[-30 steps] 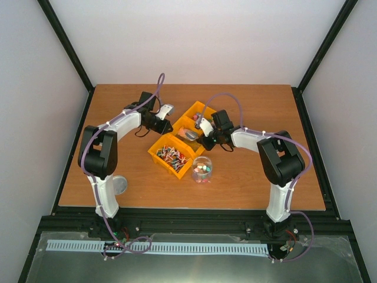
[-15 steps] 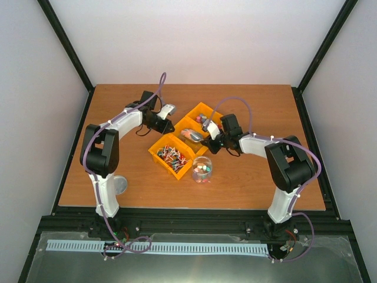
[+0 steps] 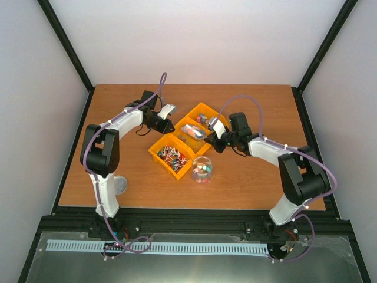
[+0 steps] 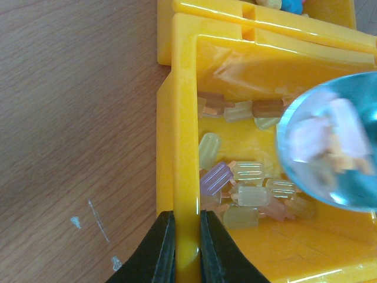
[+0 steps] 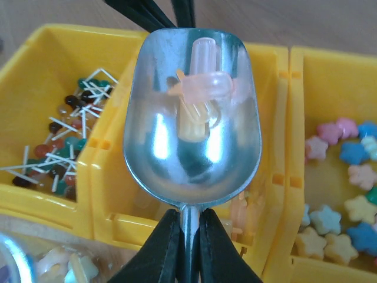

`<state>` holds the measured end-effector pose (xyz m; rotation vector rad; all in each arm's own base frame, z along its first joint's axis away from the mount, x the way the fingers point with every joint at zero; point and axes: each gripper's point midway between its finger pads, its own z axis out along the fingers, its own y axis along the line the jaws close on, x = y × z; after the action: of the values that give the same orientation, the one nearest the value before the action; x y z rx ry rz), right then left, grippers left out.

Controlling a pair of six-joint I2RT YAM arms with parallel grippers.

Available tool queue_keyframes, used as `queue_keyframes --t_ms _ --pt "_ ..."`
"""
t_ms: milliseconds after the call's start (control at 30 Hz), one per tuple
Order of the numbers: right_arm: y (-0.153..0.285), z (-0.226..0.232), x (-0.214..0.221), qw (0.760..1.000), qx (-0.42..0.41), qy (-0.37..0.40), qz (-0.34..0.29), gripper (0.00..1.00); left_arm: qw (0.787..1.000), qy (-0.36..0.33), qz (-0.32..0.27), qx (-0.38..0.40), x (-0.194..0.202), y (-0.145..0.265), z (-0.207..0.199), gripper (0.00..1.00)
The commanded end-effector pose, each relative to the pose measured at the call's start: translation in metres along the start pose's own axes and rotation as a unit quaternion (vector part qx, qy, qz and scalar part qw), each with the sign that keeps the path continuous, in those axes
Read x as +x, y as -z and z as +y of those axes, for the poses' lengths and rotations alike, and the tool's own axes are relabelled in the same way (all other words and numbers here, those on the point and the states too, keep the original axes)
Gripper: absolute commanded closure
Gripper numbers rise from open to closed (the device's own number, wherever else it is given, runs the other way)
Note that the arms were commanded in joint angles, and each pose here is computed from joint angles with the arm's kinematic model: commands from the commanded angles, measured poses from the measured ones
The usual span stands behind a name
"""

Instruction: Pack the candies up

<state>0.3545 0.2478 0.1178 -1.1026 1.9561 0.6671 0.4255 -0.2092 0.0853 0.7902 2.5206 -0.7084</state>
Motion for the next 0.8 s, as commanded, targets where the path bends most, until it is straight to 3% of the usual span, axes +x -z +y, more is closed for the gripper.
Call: queue_keyframes --t_ms 0,167,267,500,600,767 --pt "0.024 0.016 -0.025 0.996 -0.031 0.078 -0.024 0.97 1.0 -0.001 0.015 -0.006 0.004 -0.004 0.007 0.99" --pt "0.046 0.036 -0.025 0.992 -0.072 0.098 0.015 0.97 1.0 0.0 0.012 -0.007 0.003 -0.004 0.007 0.99" --pt "0.06 0.035 -0.028 0.994 -0.036 0.102 0.016 0.97 1.0 0.0 0.011 -0.007 0.002 -0.004 0.007 0.99" --pt "0.105 0.069 -0.02 0.972 -0.045 0.232 0.014 0.97 1.0 0.001 0.01 -0.009 0.001 -0.003 0.007 0.99" --pt "0.118 0.081 -0.008 0.96 -0.066 0.27 0.043 0.97 1.0 0.002 0.009 -0.009 0.0 -0.003 0.008 0.99" --pt "0.129 0.082 0.005 0.957 -0.095 0.247 0.122 0.97 1.0 0.004 0.01 -0.01 0.001 -0.004 0.008 0.99"
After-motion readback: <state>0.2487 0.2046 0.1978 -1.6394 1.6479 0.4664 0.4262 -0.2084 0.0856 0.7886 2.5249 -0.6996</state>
